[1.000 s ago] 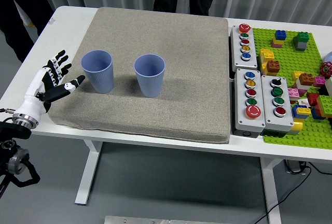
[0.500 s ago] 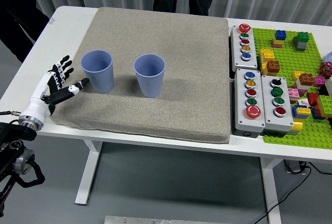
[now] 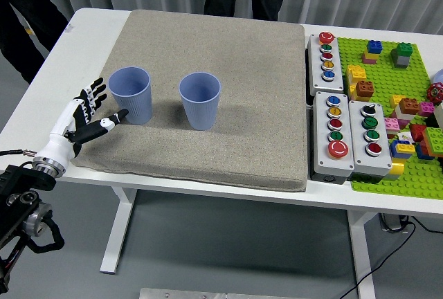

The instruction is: Pick cup pour cup place

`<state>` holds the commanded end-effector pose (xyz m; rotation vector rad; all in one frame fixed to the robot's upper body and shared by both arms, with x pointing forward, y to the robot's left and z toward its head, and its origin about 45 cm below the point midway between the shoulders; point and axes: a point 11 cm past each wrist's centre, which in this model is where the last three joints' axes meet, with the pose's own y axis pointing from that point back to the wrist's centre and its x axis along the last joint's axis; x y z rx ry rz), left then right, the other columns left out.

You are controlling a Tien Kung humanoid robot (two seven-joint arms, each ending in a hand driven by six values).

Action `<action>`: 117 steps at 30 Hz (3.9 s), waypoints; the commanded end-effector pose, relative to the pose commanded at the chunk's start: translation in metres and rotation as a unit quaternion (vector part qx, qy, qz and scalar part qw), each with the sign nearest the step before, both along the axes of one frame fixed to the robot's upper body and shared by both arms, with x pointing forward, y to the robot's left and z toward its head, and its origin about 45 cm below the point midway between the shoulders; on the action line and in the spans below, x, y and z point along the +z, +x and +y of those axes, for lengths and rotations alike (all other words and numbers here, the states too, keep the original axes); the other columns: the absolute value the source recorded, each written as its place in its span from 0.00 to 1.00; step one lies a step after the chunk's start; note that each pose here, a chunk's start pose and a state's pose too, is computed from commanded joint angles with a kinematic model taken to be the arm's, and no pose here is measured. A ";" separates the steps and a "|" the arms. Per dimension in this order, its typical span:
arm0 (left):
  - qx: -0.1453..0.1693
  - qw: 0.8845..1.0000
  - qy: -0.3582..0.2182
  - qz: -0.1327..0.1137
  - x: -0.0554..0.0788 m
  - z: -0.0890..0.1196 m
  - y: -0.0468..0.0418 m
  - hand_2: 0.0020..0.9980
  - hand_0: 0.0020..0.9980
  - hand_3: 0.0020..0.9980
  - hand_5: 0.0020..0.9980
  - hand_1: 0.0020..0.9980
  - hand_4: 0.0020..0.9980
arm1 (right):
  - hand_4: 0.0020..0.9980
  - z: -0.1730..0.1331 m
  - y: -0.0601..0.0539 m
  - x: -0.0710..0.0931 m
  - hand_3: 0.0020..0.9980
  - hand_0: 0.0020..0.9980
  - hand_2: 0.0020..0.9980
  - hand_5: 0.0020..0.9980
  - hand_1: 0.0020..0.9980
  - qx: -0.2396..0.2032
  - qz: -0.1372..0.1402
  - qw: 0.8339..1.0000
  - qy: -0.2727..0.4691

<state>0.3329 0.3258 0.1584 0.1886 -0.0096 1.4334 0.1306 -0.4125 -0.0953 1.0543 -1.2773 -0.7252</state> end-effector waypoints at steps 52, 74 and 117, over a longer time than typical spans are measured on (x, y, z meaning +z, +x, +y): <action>-0.009 1.000 0.001 -0.002 0.000 -0.027 0.0332 1.00 1.00 1.00 0.24 0.98 0.87 | 0.00 -0.003 0.013 0.005 0.56 0.67 0.56 0.08 0.63 -0.005 -0.016 1.000 -0.002; -0.006 1.000 0.008 -0.001 -0.002 -0.033 0.0397 1.00 1.00 1.00 0.27 0.97 0.88 | 0.00 -0.002 0.010 0.004 0.56 0.67 0.56 0.08 0.63 -0.001 -0.011 1.000 -0.001; 0.049 0.994 0.002 -0.093 0.036 -0.047 0.0332 0.42 0.52 0.43 0.27 0.43 0.78 | 0.00 -0.004 0.014 0.005 0.56 0.67 0.56 0.08 0.63 -0.002 -0.015 1.000 -0.003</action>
